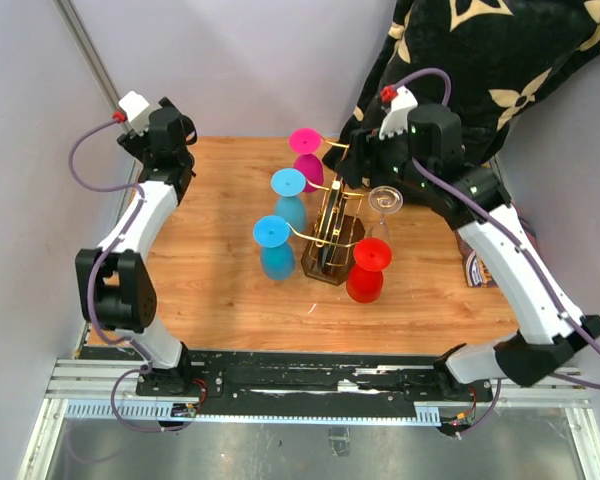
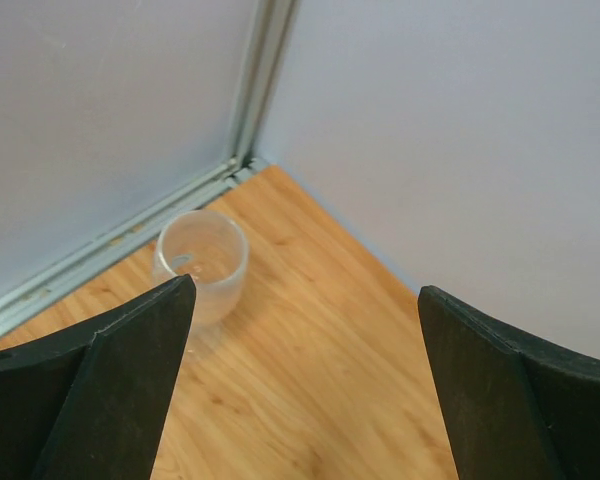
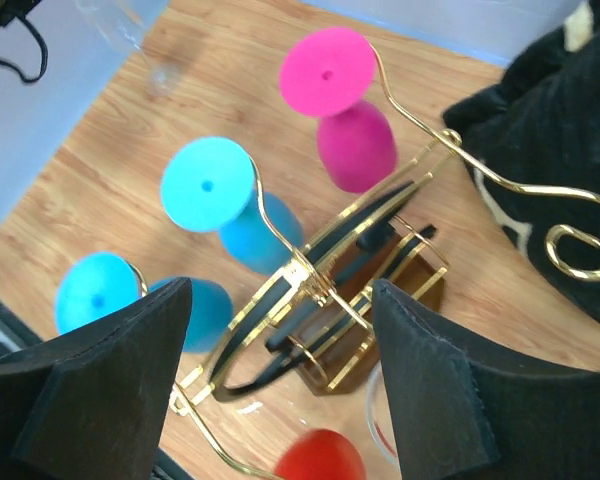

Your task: Take the wine glass off the wine glass rack

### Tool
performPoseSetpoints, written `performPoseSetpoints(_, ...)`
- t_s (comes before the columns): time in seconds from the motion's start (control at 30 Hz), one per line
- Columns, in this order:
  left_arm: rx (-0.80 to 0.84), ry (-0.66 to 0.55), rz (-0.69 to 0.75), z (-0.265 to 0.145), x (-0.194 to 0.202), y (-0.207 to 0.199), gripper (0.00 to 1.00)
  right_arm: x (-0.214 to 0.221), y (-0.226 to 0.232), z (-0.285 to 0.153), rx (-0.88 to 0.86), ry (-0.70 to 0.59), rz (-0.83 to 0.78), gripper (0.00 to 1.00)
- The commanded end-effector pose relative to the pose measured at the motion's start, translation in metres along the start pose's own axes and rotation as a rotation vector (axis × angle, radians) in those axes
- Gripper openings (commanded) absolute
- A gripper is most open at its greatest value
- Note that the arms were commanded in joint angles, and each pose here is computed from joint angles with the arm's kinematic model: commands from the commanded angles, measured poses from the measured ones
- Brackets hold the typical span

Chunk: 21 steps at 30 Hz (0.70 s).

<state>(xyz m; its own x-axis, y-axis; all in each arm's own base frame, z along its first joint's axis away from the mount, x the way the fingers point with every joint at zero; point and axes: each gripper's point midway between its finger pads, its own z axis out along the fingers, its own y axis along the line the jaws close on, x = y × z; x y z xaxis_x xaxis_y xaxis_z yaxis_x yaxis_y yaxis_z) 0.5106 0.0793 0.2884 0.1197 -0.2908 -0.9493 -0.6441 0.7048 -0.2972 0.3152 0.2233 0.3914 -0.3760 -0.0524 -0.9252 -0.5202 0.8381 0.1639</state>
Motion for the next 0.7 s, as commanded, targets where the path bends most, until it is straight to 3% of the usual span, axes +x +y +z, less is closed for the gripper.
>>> performPoseSetpoints(0.0,0.098,0.11,-0.169,-0.041,-0.033,-0.014,1.0,-0.012,0.012,0.018,-0.116,0.054,0.186,0.7)
performPoseSetpoints(0.23,0.349,0.349,-0.261,-0.107,-0.03,-0.039,1.0,-0.016,0.004,0.073,-0.18,0.136,0.377,0.67)
performPoseSetpoints(0.37,0.452,0.419,-0.263,-0.143,-0.03,-0.045,1.0,-0.019,0.007,0.1,-0.219,0.171,0.428,0.63)
performPoseSetpoints(0.67,0.561,0.339,-0.293,-0.188,-0.063,-0.025,1.0,-0.012,-0.002,0.144,-0.193,0.211,0.501,0.57)
